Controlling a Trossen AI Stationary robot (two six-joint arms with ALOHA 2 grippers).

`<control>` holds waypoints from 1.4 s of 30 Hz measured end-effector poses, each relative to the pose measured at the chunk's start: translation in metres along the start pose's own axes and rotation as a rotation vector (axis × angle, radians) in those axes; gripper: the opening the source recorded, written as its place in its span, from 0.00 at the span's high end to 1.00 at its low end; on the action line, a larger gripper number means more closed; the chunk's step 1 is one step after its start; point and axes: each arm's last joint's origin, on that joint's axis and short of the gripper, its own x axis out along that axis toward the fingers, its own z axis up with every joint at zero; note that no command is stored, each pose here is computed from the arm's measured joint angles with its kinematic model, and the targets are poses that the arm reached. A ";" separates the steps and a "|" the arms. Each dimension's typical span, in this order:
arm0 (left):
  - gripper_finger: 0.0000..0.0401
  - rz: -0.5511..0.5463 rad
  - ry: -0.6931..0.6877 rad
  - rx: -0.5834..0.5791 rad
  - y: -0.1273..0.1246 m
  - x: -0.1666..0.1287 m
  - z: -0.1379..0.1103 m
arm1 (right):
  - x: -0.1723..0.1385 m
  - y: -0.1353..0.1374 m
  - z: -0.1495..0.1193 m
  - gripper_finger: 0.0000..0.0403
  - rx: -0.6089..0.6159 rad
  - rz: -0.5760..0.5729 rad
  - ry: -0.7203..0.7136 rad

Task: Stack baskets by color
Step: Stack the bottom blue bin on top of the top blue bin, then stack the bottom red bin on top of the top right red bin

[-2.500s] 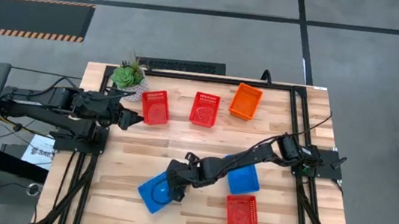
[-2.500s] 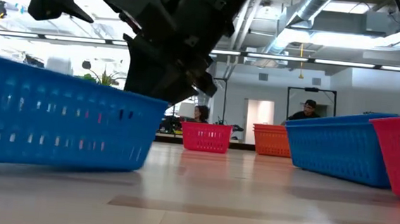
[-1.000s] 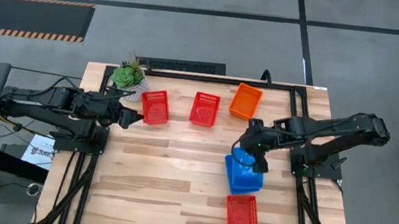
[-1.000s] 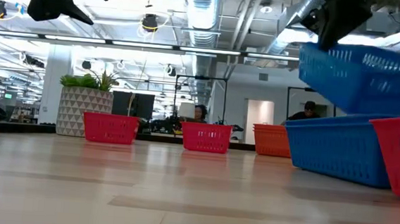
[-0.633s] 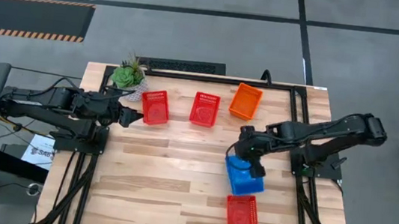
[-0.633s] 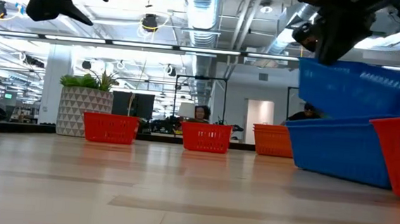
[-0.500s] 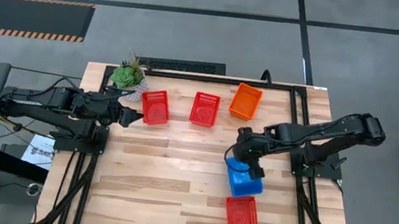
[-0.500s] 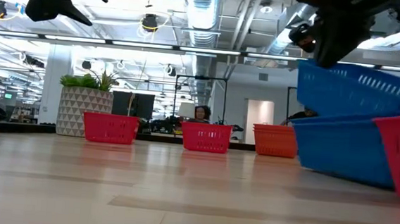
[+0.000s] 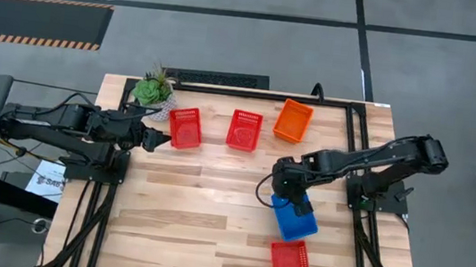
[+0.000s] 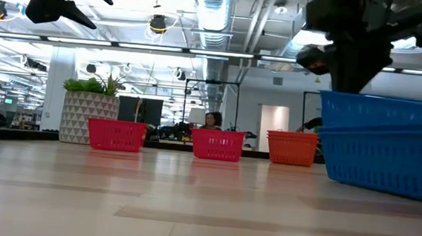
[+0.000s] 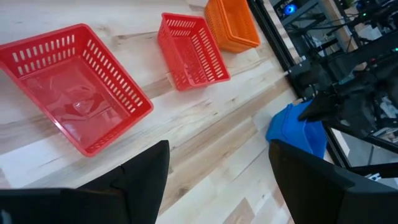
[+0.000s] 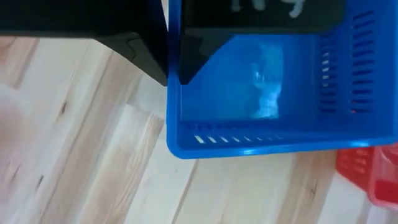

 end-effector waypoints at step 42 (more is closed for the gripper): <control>0.34 -0.008 0.026 0.015 0.000 0.000 -0.001 | 0.010 0.200 0.000 0.43 1.550 -0.008 0.143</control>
